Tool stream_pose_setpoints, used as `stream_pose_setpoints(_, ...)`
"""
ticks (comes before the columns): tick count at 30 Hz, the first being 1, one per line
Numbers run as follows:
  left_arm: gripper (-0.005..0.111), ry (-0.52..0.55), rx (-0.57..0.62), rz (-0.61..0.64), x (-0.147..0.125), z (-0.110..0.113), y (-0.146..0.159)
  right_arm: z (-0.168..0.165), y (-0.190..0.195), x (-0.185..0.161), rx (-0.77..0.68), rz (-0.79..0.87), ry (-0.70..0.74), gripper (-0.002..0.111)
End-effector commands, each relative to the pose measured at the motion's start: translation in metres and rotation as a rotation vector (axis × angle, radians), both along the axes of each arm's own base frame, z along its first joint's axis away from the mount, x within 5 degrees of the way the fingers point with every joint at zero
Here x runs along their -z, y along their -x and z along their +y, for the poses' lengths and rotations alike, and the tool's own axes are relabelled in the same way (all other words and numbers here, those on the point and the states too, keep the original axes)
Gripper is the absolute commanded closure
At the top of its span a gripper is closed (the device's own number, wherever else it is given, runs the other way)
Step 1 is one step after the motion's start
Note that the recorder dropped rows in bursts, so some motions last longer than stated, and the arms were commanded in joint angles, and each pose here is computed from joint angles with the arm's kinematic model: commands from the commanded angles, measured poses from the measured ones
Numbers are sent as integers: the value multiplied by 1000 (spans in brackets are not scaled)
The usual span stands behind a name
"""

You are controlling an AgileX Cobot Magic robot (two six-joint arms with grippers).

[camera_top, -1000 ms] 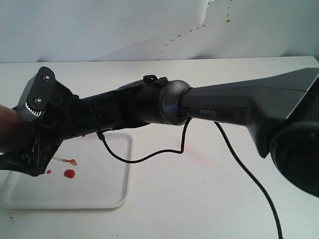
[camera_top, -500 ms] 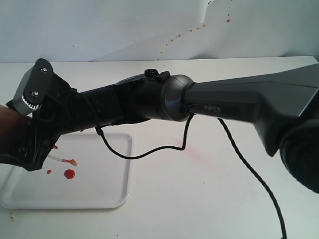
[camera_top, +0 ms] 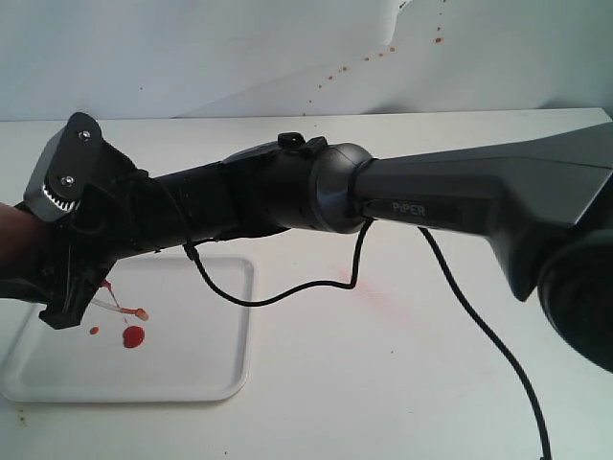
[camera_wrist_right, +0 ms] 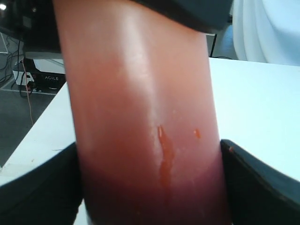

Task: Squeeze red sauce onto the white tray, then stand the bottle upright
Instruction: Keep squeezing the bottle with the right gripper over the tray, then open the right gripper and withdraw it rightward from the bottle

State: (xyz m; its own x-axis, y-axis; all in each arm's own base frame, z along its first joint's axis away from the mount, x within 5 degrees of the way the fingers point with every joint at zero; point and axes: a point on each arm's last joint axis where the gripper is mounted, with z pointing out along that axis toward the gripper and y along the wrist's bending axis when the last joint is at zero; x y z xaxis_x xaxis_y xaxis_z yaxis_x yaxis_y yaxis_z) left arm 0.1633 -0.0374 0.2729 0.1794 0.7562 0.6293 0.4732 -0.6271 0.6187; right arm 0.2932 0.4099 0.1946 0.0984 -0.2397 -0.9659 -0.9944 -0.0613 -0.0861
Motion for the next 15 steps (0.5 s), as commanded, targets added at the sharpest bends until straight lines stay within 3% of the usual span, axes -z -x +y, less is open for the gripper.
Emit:
stream_pose_setpoints(1, 107, 4, 7, -23, -3, 0, 1, 1, 1, -7, 1, 5, -15, 88)
stream_pose_setpoints(3, 107, 4, 7, -23, -3, 0, 1, 1, 2, -8, -11, 16, -22, 65)
stream_pose_setpoints(4, 107, 4, 7, -23, -3, 0, 1, 1, 3, -8, -17, 17, -25, 41)
stream_pose_setpoints(6, 107, 4, 7, -23, -3, 0, 1, 1, 3, -8, -16, 22, -24, 15)
stream_pose_setpoints(8, 107, 4, 7, -23, -3, 0, 1, 1, 3, -8, -10, 43, -23, 7)
stream_pose_setpoints(15, 107, -11, -23, -17, -3, 3, 2, -1, 2, -5, 6, 79, 21, 8)
